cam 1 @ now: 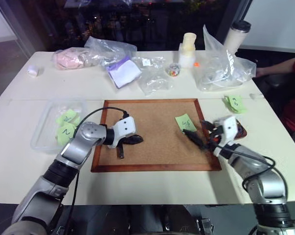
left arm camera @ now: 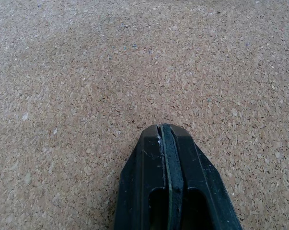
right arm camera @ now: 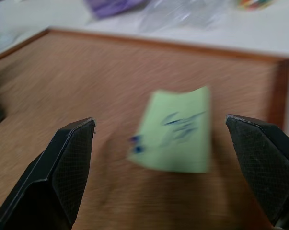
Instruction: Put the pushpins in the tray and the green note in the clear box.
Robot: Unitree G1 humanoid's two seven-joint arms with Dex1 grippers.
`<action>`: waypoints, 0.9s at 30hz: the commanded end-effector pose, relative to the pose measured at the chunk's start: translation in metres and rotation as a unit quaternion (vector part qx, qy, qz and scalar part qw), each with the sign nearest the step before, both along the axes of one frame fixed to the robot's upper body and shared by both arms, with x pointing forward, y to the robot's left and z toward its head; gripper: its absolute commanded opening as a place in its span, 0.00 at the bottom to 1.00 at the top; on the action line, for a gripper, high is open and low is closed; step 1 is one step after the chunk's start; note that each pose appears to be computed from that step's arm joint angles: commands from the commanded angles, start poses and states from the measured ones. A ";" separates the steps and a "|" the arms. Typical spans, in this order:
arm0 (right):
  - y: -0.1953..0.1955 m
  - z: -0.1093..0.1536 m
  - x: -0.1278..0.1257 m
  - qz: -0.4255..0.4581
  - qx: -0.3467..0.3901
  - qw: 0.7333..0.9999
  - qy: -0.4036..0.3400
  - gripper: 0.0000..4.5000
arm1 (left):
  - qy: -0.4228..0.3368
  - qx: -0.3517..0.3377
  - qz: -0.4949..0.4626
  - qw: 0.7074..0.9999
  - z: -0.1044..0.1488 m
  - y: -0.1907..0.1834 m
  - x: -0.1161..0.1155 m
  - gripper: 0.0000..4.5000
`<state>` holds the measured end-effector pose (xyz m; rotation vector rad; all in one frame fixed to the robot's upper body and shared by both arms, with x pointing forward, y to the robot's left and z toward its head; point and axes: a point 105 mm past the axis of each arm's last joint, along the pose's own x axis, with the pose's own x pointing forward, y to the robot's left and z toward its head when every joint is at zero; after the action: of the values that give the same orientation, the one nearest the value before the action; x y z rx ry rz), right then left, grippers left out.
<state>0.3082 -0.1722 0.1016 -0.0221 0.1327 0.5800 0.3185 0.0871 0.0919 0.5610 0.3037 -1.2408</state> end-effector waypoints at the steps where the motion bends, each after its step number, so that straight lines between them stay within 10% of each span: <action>1: 0.011 0.007 0.005 0.011 0.004 1.000 -0.022 0.99 | 0.035 0.039 0.019 0.998 -0.025 0.013 -0.005 0.00; 14: 0.018 -0.017 0.011 0.028 -0.029 0.999 -0.006 0.99 | 0.036 0.041 0.023 0.998 -0.026 0.014 -0.005 0.00; 24: 0.011 -0.046 0.004 0.034 -0.096 0.995 0.011 0.04 | 0.035 0.042 0.023 0.998 -0.027 0.014 -0.005 0.00; 27: 0.010 -0.046 0.004 0.032 -0.097 0.995 0.009 0.02 | 0.035 0.043 0.023 0.998 -0.026 0.015 -0.004 0.00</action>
<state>0.3177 -0.1588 0.0738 -0.2104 0.1362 0.6300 0.3178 0.0894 0.0891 0.5652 0.3158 -1.2324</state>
